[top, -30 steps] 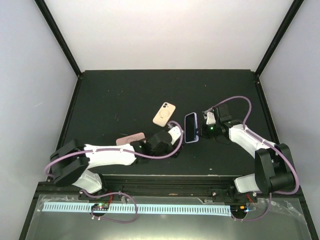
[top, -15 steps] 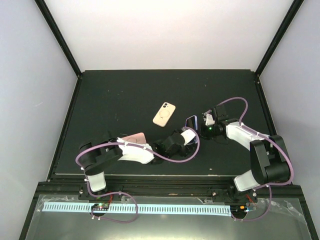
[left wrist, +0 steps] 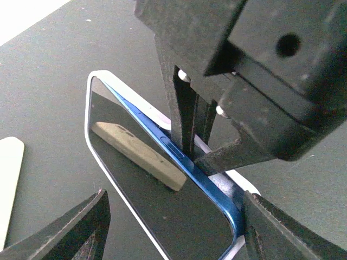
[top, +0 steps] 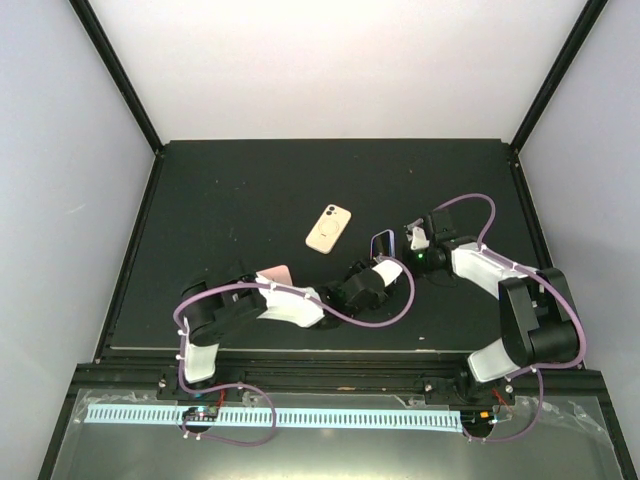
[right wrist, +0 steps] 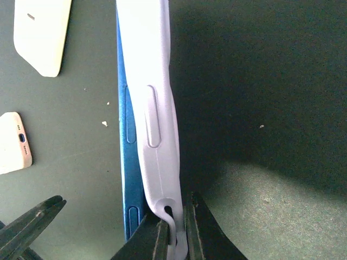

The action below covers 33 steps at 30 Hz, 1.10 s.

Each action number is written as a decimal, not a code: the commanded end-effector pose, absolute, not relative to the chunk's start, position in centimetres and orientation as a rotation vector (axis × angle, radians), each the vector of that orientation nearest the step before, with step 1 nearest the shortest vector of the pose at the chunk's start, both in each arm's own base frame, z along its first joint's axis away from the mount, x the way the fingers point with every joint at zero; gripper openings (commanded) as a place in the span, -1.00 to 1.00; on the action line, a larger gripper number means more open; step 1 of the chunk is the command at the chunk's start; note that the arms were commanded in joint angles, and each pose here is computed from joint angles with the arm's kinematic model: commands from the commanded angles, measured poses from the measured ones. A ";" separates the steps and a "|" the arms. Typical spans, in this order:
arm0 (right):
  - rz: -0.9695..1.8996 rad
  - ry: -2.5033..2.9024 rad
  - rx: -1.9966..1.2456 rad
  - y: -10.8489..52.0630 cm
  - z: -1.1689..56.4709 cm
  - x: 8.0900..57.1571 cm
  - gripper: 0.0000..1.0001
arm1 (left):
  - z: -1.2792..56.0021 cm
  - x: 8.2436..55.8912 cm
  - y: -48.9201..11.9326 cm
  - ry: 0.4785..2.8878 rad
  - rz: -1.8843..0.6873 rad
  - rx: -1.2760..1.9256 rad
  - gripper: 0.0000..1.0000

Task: Take the phone out of the phone case
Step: Remove the phone case from the phone.

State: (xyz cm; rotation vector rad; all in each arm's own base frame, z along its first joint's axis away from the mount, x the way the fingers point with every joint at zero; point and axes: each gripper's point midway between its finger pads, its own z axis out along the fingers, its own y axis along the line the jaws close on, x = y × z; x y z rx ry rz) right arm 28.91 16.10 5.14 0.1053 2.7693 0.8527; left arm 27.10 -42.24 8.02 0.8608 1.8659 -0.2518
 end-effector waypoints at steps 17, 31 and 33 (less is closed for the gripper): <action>0.971 2.673 0.072 17.0 8.0 30.1 -0.99 | 8.2 28.0 -42.2 1.759 0.149 0.822 -0.68; 0.533 2.665 0.076 12.4 6.3 32.0 -0.99 | 12.6 27.4 -38.7 1.691 0.025 0.614 -0.97; 0.481 2.673 0.069 11.9 5.9 32.4 -0.99 | 13.1 27.2 -37.8 1.682 0.001 0.582 -0.97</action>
